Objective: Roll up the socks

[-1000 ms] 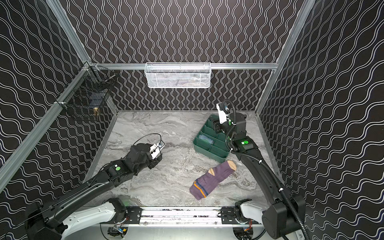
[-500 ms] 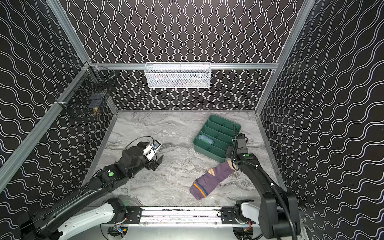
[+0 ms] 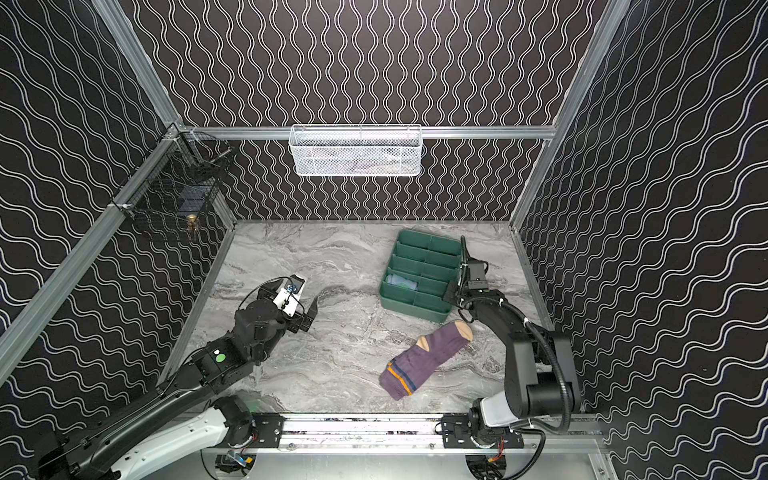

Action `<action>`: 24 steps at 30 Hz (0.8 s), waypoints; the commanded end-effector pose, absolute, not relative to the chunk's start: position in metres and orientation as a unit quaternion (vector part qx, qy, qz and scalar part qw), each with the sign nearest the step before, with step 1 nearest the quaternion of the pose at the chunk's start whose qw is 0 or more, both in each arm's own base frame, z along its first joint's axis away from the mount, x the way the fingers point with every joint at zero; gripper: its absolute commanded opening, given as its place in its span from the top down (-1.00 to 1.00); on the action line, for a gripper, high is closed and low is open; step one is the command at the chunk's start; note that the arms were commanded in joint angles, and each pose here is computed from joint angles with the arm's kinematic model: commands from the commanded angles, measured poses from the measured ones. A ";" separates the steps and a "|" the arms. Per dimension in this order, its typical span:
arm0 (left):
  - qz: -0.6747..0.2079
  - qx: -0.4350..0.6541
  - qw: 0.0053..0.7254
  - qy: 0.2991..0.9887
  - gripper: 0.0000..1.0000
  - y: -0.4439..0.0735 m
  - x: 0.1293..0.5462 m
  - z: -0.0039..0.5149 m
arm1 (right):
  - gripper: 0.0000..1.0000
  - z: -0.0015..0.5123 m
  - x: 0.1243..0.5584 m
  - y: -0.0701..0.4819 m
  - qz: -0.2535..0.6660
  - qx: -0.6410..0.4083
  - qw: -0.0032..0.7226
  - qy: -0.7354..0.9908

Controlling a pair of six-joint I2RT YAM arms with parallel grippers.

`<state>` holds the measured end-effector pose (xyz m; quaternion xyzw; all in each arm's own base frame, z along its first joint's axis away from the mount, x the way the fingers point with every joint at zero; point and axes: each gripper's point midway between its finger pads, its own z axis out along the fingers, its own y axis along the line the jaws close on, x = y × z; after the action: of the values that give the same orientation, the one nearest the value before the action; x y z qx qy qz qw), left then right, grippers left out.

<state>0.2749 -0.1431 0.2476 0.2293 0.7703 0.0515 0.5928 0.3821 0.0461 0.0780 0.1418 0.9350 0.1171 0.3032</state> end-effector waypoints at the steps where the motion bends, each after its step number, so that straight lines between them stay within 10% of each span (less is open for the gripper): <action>1: 0.028 0.215 0.613 0.760 -0.98 -0.148 0.276 0.258 | 1.00 0.087 0.392 0.080 0.163 0.099 0.299 0.935; 24: 0.017 0.174 0.602 0.779 -0.98 -0.103 0.236 0.299 | 1.00 0.092 0.398 0.391 0.249 0.006 0.313 0.916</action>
<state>0.2416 -0.1108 0.3081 0.1812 0.7626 0.0124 0.6208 0.3897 0.3695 0.0791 -0.0304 0.9335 0.2164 0.2842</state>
